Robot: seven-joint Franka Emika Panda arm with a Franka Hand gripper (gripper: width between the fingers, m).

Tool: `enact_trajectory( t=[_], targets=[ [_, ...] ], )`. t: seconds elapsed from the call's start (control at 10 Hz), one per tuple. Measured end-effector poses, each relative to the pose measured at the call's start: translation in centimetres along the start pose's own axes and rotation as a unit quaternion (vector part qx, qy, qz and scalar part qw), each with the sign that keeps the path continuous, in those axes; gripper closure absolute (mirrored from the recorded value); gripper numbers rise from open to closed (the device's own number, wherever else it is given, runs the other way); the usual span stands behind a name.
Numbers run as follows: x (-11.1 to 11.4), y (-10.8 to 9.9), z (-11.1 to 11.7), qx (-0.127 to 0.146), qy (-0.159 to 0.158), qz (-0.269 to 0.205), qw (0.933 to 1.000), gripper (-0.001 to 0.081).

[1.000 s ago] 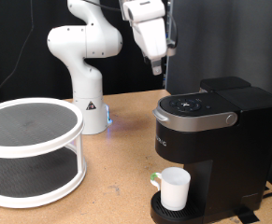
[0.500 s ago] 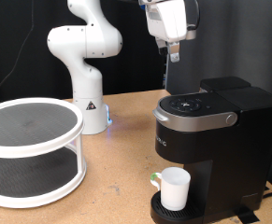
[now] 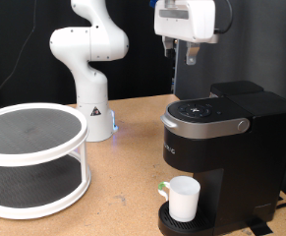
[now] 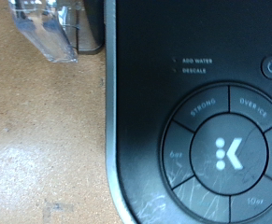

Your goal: Make a cup of coffee with the keurig machine

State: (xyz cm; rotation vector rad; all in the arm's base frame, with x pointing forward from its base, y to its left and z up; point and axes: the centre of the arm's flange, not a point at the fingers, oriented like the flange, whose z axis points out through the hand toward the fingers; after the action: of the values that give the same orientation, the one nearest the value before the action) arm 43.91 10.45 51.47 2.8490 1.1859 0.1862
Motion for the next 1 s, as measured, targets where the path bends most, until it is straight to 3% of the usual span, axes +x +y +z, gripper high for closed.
enact_trajectory(
  t=[0.4,1.0],
  targets=[
    [2.8,1.4,-0.4,0.015,-0.003,0.002,0.9999,0.0003],
    [4.8,3.4,0.4,0.019,-0.016,0.029,0.9993,0.0003]
  ],
)
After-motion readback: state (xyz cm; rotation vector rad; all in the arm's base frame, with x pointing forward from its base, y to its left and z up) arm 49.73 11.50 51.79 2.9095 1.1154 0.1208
